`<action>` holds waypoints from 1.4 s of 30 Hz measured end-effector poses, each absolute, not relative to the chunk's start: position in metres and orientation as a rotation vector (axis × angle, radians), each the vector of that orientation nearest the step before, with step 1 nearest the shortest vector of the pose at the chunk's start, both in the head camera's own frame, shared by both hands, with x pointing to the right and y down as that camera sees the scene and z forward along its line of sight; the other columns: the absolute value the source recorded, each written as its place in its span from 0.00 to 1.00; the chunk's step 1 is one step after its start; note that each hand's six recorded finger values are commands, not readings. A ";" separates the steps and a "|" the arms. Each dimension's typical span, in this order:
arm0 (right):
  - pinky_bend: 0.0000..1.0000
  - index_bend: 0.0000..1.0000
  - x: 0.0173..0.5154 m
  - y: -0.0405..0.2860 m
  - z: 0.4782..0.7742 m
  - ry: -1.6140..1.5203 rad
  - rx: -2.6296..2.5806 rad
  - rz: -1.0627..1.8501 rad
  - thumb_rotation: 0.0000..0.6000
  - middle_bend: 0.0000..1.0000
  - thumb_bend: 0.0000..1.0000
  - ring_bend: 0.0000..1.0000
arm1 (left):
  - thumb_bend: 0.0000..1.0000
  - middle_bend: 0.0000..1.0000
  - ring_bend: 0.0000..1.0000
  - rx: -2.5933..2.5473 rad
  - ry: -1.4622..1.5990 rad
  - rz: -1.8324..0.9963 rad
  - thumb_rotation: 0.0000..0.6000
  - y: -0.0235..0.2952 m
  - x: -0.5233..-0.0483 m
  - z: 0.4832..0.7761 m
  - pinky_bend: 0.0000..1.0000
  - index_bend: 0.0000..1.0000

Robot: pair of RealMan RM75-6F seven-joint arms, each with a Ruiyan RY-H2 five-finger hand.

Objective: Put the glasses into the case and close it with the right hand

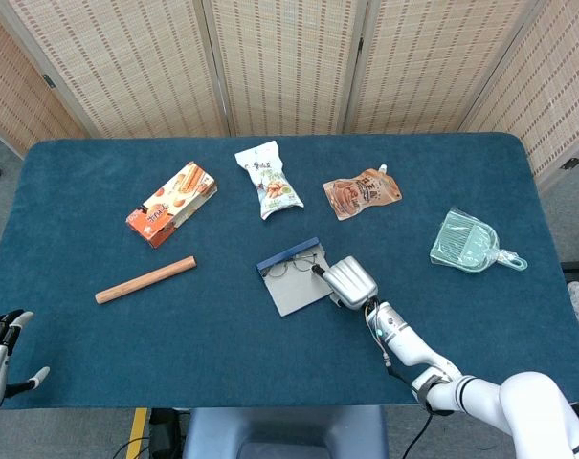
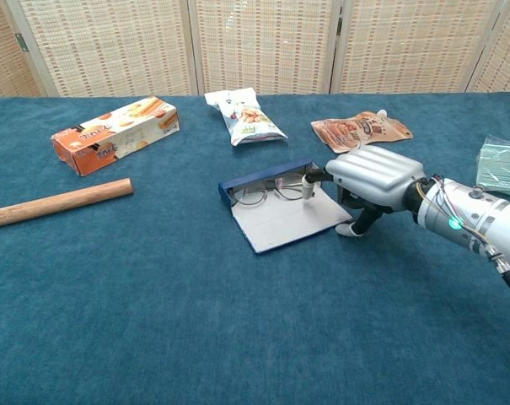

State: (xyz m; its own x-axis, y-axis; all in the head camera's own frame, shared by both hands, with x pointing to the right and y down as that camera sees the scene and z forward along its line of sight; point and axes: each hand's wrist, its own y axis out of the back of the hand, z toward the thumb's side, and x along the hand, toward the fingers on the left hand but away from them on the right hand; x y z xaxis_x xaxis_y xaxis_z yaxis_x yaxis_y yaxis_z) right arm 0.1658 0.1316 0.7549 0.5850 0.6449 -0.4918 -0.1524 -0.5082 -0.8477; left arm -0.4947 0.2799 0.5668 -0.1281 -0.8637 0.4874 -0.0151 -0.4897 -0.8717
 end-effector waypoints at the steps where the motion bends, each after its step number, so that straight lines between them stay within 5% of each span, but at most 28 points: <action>1: 1.00 0.33 0.164 0.131 0.754 -0.401 -1.857 1.039 1.00 1.00 0.39 1.00 | 0.19 0.16 0.15 -1.499 1.005 -1.689 1.00 0.280 -0.495 0.567 0.24 0.19; 19: 1.00 0.36 0.127 0.122 0.745 -0.417 -1.880 0.965 1.00 1.00 0.41 1.00 | 0.19 0.16 0.15 -1.500 1.009 -1.698 1.00 0.280 -0.498 0.567 0.24 0.19; 32: 1.00 0.66 0.123 0.123 0.745 -0.432 -1.894 0.953 1.00 1.00 0.56 1.00 | 0.19 0.16 0.15 -1.502 1.012 -1.701 1.00 0.281 -0.499 0.568 0.24 0.19; 42: 1.00 0.69 0.146 0.133 0.728 -0.411 -1.896 0.949 1.00 1.00 0.56 1.00 | 0.19 0.16 0.15 -1.514 1.012 -1.685 1.00 0.280 -0.496 0.567 0.24 0.19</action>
State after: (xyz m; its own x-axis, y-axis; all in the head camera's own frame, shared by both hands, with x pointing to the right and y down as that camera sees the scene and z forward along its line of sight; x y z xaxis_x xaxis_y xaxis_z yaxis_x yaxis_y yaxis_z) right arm 0.1459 0.1329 0.7282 0.6435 0.6252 -0.4415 -0.1052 -0.4991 -0.8601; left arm -0.4959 0.2800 0.5671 -0.1230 -0.8624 0.4910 -0.0284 -0.4915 -0.8704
